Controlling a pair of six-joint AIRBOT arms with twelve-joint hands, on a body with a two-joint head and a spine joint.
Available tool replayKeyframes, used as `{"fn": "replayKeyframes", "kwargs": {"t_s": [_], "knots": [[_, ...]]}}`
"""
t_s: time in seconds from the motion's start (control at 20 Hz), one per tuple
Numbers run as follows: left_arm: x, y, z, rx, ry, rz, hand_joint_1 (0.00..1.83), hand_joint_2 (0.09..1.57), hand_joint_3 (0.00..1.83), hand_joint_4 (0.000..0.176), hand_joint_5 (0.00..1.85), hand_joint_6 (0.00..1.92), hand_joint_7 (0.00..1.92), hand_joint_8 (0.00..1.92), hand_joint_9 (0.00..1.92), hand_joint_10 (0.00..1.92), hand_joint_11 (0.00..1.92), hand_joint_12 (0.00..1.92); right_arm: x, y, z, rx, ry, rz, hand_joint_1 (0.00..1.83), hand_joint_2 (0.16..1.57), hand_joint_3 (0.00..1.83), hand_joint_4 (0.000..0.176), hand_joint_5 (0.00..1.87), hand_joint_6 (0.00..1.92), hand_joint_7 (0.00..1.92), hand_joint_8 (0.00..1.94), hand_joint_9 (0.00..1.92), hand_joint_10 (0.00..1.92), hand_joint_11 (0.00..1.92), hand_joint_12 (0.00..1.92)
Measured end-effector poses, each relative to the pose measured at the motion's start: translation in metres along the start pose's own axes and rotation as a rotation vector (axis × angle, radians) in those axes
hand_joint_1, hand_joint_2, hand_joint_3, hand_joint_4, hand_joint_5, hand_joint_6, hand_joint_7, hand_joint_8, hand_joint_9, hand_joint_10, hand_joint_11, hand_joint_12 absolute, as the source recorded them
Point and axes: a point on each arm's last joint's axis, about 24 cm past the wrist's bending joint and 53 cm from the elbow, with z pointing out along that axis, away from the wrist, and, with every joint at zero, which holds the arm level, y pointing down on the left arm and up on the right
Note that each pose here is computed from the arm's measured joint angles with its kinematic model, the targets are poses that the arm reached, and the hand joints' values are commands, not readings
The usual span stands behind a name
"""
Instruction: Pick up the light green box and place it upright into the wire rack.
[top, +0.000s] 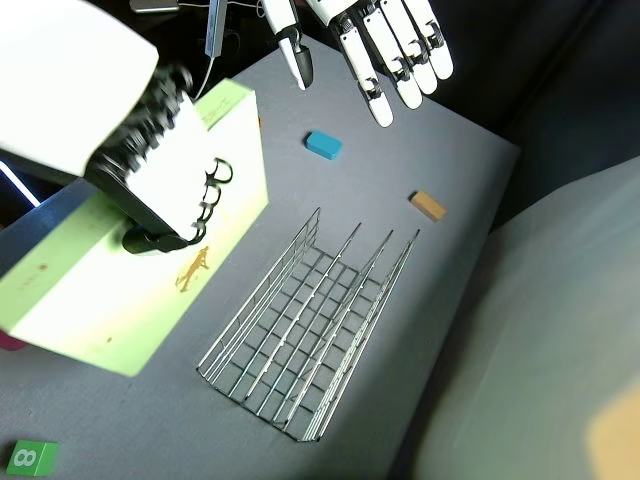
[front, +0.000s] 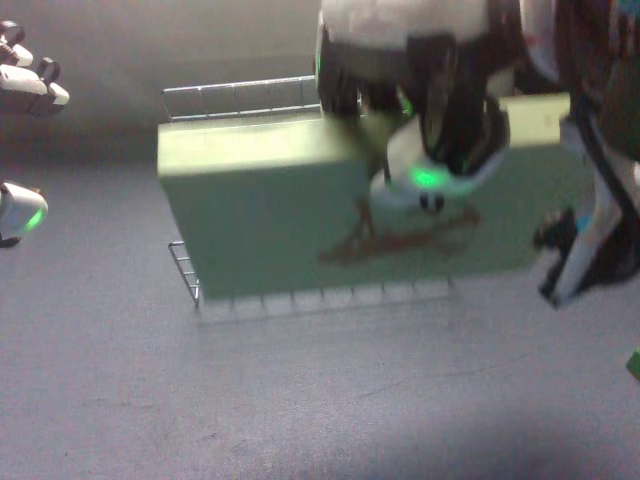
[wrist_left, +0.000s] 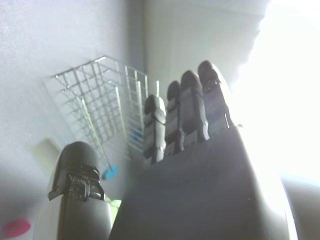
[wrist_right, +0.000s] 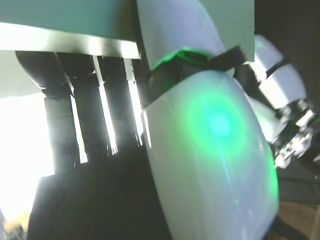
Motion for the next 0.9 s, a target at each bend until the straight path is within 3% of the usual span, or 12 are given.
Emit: {"fn": "replayKeyframes", "kwargs": {"t_s": [0.15,0.35,0.7,0.9], "knots": [[0.001,0.001,0.000,-0.003,0.003,-0.001,0.15,1.30,0.00,0.070,0.18,0.00,0.10,0.00,0.10,0.00,0.00,0.24,-0.021,0.004,0.005,-0.007,-0.055,-0.010,1.36,1.15,0.00,0.000,0.84,1.04,0.97,1.03,0.80,1.45,0.68,1.52],[0.001,0.001,0.000,-0.003,0.003,-0.001,0.15,1.30,0.00,0.070,0.18,0.00,0.10,0.00,0.09,0.00,0.00,0.27,-0.032,0.010,0.021,0.005,-0.053,0.007,1.36,1.15,0.00,0.000,0.84,1.01,0.99,1.01,0.79,1.45,0.71,1.50],[0.001,0.002,0.000,-0.005,0.005,-0.001,0.13,1.30,0.00,0.070,0.18,0.00,0.10,0.00,0.09,0.00,0.00,0.21,-0.027,0.013,0.058,0.047,-0.029,-0.020,1.37,1.15,0.00,0.000,0.85,1.02,0.99,1.00,0.81,1.44,0.71,1.50],[0.002,0.002,0.000,-0.008,0.007,-0.001,0.11,1.29,0.00,0.069,0.20,0.00,0.11,0.00,0.12,0.00,0.00,0.28,-0.019,0.015,0.067,0.045,-0.043,-0.047,1.37,1.15,0.00,0.000,0.85,1.02,0.98,1.00,0.82,1.42,0.71,1.49]]}}
